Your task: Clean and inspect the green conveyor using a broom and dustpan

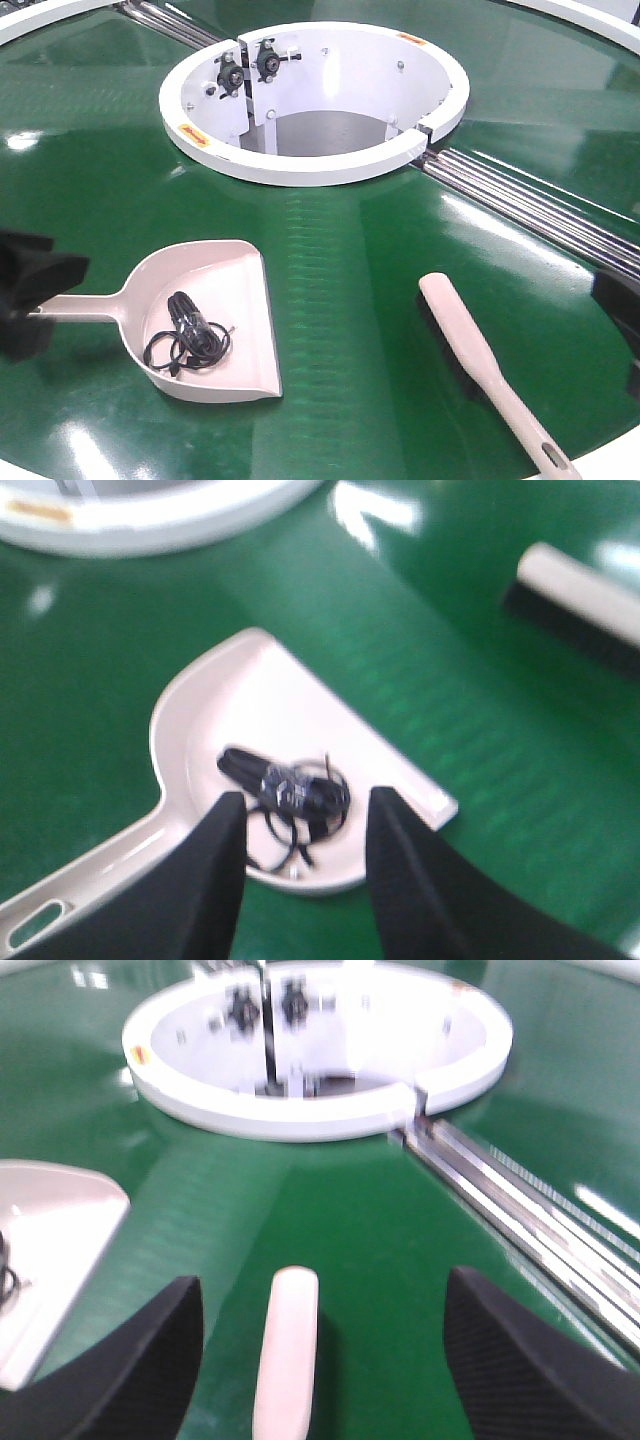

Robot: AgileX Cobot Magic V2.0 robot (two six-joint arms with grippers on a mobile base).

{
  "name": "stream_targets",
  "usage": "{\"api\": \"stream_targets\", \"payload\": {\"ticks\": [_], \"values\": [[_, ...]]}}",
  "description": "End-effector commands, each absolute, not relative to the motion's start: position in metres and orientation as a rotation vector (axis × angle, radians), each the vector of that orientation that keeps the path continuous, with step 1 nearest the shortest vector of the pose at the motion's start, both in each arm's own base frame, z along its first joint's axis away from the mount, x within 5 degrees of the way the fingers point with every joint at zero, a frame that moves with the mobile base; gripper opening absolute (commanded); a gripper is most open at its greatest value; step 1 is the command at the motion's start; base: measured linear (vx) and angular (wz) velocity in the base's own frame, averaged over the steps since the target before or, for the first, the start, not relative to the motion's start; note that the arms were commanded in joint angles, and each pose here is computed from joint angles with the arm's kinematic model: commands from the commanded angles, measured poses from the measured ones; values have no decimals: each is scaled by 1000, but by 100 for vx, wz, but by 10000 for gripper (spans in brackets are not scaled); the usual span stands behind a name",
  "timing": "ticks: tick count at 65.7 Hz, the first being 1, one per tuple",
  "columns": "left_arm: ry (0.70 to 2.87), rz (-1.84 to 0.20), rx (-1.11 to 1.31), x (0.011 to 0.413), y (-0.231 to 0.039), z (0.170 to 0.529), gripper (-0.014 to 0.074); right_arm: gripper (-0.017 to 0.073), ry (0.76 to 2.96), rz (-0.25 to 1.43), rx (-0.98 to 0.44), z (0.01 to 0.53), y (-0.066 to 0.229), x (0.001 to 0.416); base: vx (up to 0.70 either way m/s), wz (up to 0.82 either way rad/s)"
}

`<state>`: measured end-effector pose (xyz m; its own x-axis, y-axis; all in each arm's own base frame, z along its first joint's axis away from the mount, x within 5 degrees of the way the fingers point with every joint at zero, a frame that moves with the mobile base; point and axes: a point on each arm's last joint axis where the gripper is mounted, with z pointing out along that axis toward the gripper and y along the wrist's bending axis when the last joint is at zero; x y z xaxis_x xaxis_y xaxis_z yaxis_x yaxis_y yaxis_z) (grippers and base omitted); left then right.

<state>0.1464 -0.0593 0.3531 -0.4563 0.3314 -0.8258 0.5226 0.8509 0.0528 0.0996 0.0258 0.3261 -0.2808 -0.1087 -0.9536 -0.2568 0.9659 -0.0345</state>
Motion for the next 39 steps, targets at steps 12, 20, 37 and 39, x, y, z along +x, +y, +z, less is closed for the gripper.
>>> {"api": "stream_targets", "payload": {"ticks": [12, 20, 37, 39], "values": [[1682, -260, 385, 75, -33, 315, 240, 495, 1599, 147, -249, 315, 16, 63, 0, 0], [1616, -245, 352, 61, -27, 289, 240, 495, 1560, 123, -276, 295, 15, 62, 0, 0], [1589, -222, 312, 62, -24, 266, 231, 437, 1462, 140, -276, 269, 19, 69, 0, 0], [1590, -222, 313, 62, -24, 266, 211, 395, 1461, 140, -276, 269, 19, 69, 0, 0]]}}
